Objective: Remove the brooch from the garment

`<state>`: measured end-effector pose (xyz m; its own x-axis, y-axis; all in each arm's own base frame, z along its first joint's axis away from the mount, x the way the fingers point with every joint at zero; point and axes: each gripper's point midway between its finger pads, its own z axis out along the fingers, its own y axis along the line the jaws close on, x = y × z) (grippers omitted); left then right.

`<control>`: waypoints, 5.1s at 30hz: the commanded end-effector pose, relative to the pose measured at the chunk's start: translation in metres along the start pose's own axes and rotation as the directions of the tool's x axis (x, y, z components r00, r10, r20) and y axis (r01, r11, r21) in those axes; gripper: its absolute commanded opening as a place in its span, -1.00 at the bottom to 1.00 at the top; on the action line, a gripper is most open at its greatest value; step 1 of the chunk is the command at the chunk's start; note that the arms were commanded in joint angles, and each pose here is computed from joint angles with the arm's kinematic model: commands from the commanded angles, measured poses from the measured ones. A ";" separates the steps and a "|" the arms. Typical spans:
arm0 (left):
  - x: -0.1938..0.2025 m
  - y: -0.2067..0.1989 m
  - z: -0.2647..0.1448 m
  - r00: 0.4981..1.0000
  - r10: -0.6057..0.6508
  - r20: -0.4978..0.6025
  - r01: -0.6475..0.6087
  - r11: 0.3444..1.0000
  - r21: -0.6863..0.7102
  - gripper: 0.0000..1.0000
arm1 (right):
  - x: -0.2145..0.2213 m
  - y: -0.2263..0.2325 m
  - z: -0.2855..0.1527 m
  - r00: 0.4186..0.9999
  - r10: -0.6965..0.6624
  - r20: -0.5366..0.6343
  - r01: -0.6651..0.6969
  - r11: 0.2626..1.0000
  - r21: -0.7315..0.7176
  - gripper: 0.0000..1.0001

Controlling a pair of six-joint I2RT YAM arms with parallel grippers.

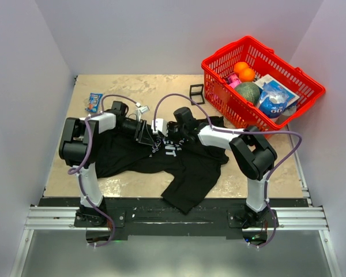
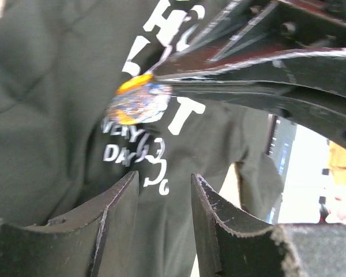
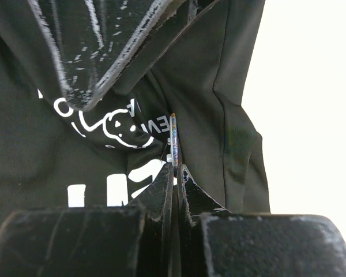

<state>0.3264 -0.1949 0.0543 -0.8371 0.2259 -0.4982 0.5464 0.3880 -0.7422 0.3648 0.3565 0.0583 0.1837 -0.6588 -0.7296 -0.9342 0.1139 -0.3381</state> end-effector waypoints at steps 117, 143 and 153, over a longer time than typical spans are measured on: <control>-0.016 0.023 0.004 0.978 -0.206 0.035 0.208 0.956 -0.206 -0.07 | -0.013 0.056 -0.009 0.958 0.267 -0.101 -0.284 0.927 -0.246 -0.81; -0.037 0.063 -0.003 0.986 -0.167 -0.003 0.156 0.926 -0.342 -0.10 | -0.047 0.014 -0.003 0.943 0.331 -0.039 -0.328 0.901 -0.282 -0.87; -0.041 0.083 -0.015 0.983 -0.182 0.035 0.181 0.901 -0.394 -0.10 | 0.009 0.036 0.010 0.953 0.236 -0.190 -0.282 0.920 -0.274 -0.89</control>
<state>0.3891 -0.1781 0.0301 -0.9278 0.1218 -0.3527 0.3362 0.6831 -0.6483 0.3322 0.3764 0.0448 -0.1387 -0.7014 -0.6991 -0.9903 0.0914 0.1048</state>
